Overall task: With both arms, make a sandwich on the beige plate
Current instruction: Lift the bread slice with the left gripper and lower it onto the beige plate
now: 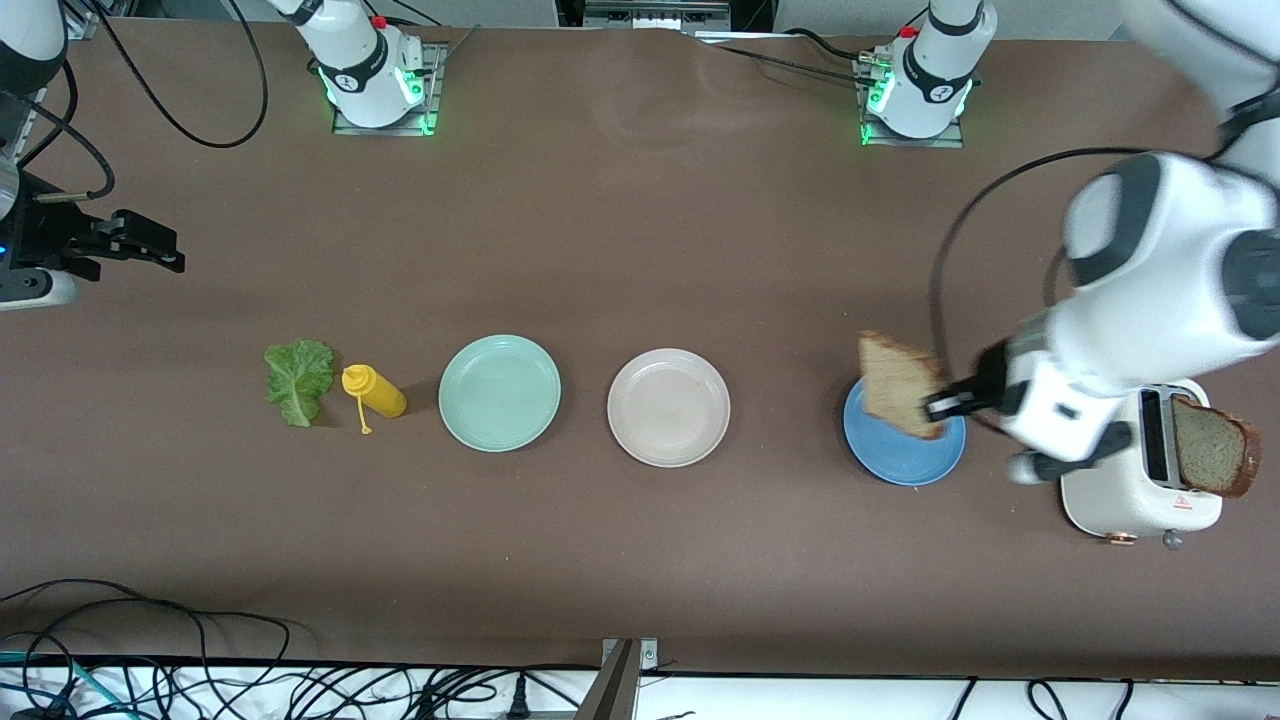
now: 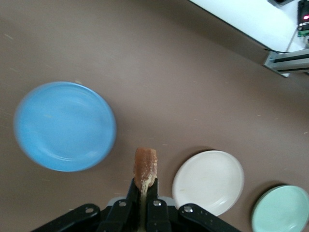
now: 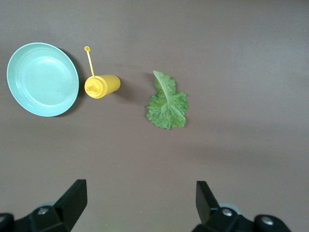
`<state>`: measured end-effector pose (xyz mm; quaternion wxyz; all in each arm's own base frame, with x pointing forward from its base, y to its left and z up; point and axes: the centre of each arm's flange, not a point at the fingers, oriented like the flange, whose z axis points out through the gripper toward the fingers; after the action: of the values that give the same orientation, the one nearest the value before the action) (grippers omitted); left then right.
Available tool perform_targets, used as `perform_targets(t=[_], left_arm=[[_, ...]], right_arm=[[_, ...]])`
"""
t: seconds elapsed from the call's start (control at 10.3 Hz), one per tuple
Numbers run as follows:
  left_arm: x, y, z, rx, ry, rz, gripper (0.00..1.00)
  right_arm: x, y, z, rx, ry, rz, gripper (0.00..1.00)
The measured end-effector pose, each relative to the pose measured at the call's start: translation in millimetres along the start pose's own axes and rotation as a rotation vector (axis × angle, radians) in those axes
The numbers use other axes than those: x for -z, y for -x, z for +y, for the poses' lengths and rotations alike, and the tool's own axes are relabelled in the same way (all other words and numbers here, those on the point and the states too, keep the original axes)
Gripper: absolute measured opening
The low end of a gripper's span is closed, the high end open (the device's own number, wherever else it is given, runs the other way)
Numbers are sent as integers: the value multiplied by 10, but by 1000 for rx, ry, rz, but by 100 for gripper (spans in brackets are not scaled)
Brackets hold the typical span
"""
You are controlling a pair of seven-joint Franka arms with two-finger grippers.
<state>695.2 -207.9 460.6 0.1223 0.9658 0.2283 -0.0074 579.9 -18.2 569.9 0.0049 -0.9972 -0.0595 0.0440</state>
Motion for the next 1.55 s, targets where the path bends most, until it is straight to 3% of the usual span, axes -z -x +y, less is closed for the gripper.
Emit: perform_targets(t=[0.19, 0.48, 0.87, 1.55], left_arm=[[-644, 297, 550, 112, 102, 44, 9], [-1288, 617, 747, 191, 204, 91, 9], [-1872, 1080, 735, 182, 236, 99, 9], [-2012, 1327, 815, 191, 230, 80, 9]], right_arm=[[-2, -1, -7, 1, 0, -1, 100], [-3, -1, -12, 2, 0, -2, 100], [-28, -11, -27, 5, -1, -6, 100], [-233, -88, -53, 11, -5, -44, 100]])
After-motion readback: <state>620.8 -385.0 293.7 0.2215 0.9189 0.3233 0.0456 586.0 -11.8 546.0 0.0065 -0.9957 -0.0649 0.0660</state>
